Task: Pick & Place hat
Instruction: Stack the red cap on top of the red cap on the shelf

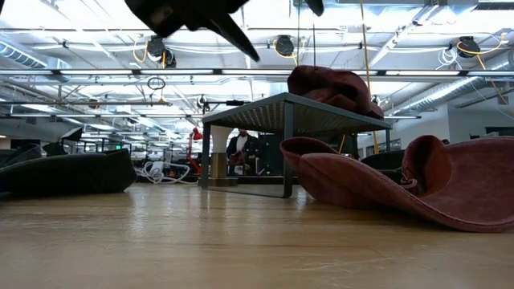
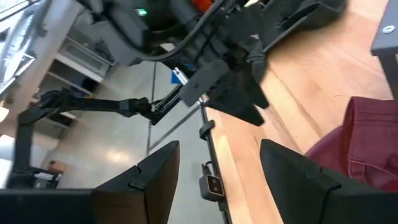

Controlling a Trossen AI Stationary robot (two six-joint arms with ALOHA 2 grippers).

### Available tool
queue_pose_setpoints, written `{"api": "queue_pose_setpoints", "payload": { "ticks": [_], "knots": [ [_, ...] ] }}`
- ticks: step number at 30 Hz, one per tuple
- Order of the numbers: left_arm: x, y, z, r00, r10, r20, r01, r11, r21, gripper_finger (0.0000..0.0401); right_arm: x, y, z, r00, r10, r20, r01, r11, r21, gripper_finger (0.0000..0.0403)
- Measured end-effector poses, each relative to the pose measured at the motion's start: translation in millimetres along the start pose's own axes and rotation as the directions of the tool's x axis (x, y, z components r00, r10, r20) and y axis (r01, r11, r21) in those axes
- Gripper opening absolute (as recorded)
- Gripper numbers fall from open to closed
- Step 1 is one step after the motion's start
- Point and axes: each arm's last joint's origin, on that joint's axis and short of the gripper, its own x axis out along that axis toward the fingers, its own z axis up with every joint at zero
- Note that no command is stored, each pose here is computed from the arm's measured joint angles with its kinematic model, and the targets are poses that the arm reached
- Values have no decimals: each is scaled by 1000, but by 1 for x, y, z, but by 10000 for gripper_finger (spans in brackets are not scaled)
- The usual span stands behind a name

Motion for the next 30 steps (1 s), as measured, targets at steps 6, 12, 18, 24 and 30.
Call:
{"api": "queue_pose_setpoints", "payload": {
  "ticks": [6, 12, 18, 24, 30],
  "knots": [
    [29, 25, -1, 998, -51, 25, 54, 994, -95, 283, -8, 3, -1, 997, 80, 22, -79, 996, -50, 213],
    [47, 46, 0, 998, -64, 24, 67, 986, -155, 271, -15, 10, 4, 987, 131, 94, -123, 988, -88, 212],
    [75, 55, 4, 999, -37, 17, 39, 989, -143, 254, -19, 12, 5, 982, 143, 119, -131, 986, -101, 212],
    [96, 48, 12, 990, -144, 5, 143, 980, -142, 246, -18, 12, 5, 983, 141, 118, -131, 988, -86, 212],
    [104, 50, 16, 992, -129, -18, 125, 982, -144, 247, -18, 12, 5, 983, 141, 117, -132, 988, -85, 212]
  ]
}}
